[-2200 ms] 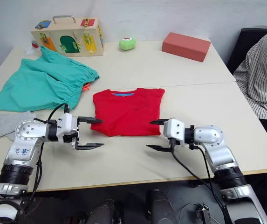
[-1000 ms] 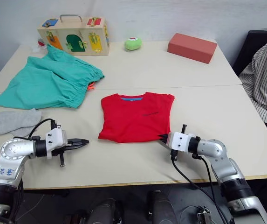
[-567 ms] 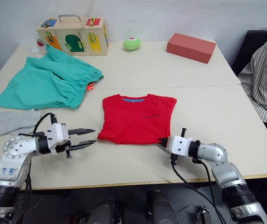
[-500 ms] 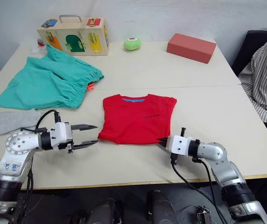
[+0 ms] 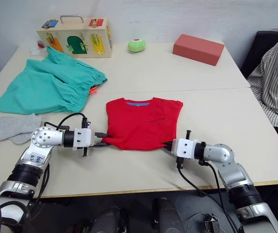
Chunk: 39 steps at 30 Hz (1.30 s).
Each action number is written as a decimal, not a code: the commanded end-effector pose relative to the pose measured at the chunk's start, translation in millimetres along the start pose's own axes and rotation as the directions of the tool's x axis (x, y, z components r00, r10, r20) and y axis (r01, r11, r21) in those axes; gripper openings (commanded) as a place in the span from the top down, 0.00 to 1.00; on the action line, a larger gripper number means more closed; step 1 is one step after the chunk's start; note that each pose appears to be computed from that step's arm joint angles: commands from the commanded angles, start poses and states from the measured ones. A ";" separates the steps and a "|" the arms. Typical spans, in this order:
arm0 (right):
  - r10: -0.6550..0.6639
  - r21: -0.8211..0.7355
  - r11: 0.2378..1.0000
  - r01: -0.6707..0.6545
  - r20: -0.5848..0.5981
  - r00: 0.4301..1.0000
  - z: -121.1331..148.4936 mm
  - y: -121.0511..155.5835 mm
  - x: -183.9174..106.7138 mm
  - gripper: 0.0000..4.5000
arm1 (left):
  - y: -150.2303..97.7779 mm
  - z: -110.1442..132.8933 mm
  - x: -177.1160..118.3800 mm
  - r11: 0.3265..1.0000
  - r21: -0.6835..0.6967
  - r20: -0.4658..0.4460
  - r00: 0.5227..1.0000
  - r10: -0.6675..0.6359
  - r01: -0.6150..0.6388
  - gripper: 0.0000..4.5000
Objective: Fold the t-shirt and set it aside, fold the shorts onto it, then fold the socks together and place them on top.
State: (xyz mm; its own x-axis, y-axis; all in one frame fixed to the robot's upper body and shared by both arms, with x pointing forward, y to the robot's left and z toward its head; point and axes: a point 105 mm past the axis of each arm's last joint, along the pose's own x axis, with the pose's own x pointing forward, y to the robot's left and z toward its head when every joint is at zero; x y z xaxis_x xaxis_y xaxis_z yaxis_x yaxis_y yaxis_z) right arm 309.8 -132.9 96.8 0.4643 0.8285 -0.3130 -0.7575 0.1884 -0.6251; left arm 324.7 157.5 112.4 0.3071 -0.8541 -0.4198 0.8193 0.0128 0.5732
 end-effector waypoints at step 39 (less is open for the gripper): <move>0.125 0.418 0.888 -0.193 0.184 0.975 40.3 70.4 -69.3 0.30 | -88.5 36.1 -77.2 0.846 -0.532 -0.001 0.999 0.040 -0.035 0.29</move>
State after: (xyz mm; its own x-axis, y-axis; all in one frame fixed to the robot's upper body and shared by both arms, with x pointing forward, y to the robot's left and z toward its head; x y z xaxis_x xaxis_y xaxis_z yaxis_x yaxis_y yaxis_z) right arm 207.7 -157.2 83.6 0.2934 0.9106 -0.2910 -0.9499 0.2433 -0.1963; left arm 215.1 209.1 103.9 0.3709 -0.8198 -0.4363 0.9287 0.3300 0.1695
